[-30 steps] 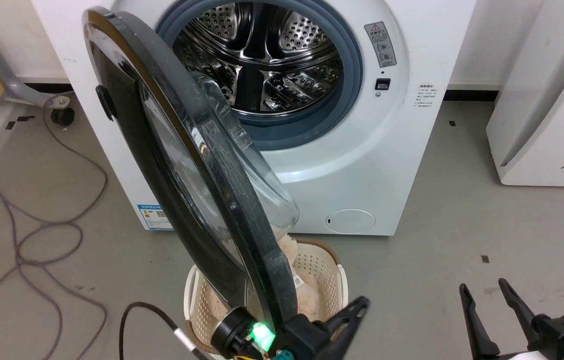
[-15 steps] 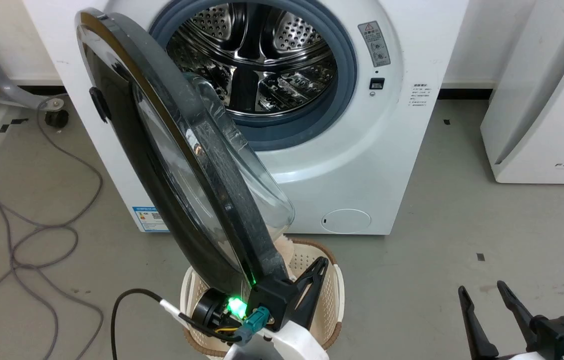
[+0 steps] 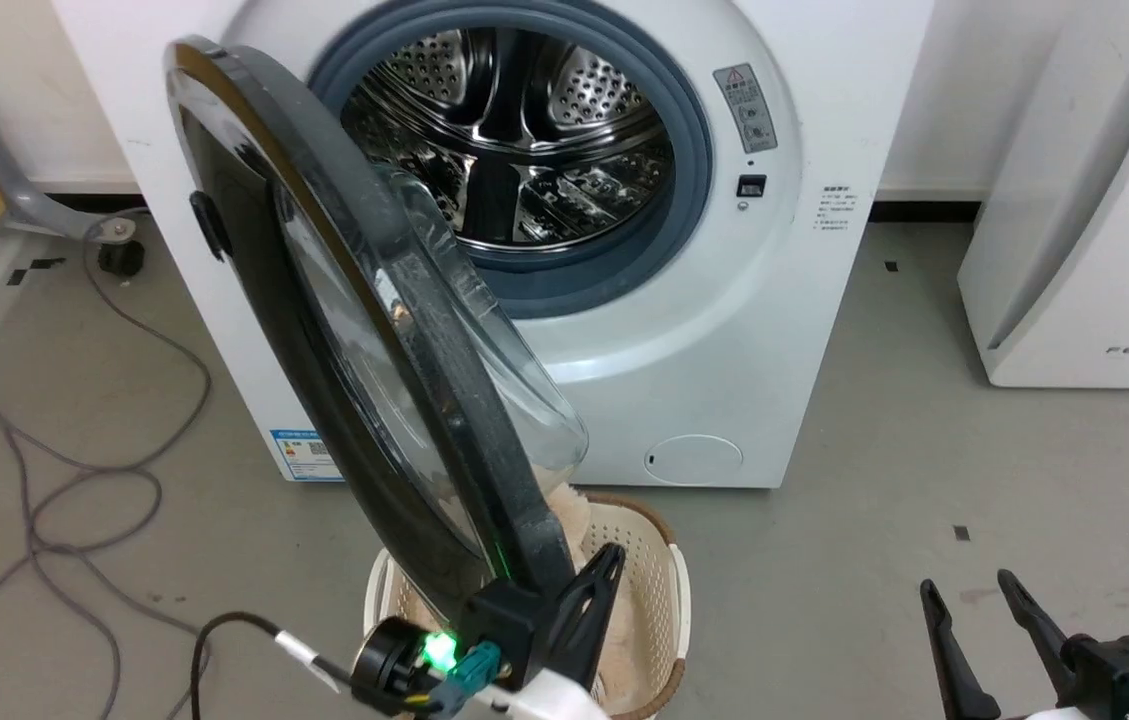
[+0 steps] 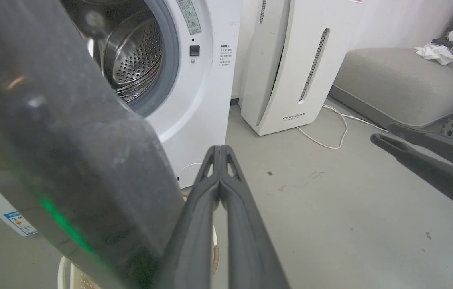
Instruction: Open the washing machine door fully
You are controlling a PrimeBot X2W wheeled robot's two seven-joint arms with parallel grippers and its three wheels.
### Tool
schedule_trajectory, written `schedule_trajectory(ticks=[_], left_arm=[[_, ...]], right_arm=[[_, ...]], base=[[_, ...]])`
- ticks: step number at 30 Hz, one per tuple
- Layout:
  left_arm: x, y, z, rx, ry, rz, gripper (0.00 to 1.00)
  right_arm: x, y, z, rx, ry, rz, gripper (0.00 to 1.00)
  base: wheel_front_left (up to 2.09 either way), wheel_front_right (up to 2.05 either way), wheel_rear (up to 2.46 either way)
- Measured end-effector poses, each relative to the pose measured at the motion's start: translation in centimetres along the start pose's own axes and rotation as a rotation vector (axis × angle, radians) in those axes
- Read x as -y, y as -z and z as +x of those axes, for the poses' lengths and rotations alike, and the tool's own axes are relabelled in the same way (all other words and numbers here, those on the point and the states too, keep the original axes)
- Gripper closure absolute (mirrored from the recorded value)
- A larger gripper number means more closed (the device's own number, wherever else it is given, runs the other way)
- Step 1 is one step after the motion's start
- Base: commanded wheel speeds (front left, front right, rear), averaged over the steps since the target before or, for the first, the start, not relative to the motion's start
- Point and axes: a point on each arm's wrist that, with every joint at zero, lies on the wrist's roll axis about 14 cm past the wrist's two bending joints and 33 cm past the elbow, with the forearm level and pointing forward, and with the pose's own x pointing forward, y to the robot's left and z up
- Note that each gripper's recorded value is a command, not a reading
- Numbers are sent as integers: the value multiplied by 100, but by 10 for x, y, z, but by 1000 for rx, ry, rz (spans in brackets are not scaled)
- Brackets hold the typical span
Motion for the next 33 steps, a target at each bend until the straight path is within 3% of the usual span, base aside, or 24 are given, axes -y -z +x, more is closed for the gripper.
schedule_trajectory(ticks=[21, 33], left_arm=[[-50, -13, -60, 34, -243, -33, 100], [-109, -14, -110, 73, -540, -64, 100]], right_arm=[[-41, 2, 28, -18, -138, -12, 0], [-89, 9, 55, -39, -281, -19, 0]], base=[[0, 0, 0], [0, 0, 0]])
